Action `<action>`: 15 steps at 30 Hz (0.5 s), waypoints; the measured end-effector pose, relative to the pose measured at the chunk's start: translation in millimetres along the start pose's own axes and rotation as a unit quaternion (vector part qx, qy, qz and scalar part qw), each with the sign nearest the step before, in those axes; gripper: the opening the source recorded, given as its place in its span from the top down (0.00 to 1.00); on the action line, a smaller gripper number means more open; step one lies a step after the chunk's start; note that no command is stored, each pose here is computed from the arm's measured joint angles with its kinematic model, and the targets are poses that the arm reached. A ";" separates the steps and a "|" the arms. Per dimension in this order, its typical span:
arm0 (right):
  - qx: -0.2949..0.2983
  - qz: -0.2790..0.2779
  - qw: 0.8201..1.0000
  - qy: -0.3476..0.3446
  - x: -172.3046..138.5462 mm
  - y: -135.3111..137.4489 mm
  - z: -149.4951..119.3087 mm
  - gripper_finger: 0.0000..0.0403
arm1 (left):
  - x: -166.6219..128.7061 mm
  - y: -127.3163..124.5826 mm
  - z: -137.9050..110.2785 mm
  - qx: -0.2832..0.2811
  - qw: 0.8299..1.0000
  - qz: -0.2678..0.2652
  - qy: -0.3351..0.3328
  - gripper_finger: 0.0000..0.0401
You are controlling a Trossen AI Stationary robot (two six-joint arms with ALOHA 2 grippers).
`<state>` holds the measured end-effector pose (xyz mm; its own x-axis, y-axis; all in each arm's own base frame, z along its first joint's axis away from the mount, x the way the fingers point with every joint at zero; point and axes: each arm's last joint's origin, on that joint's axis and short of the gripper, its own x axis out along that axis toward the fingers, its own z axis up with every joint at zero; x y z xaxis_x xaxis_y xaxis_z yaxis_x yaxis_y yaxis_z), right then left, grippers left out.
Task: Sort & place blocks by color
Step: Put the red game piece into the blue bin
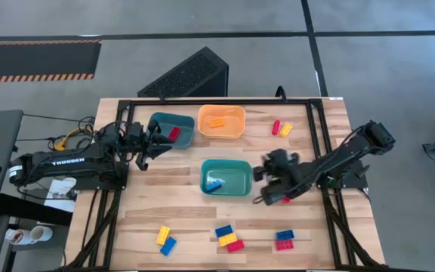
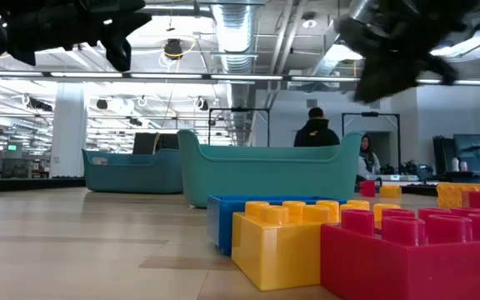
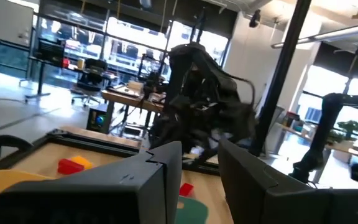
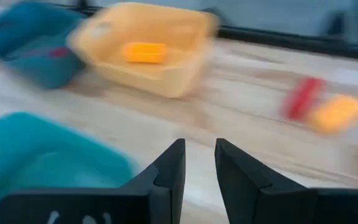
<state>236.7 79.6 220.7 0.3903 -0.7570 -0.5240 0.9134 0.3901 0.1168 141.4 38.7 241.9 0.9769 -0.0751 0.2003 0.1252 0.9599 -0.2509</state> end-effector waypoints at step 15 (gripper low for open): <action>0.053 -0.073 0.985 0.147 -6.0 -10.1 -20.5 0.72 | -0.1 2.3 -3.3 0.003 1.000 0.023 0.012 0.77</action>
<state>222.8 91.0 205.3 0.2173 -0.6103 -0.7618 0.9703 0.2198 0.1007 142.2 40.0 238.2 0.9853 -0.0373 0.1664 0.0792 0.9643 -0.2527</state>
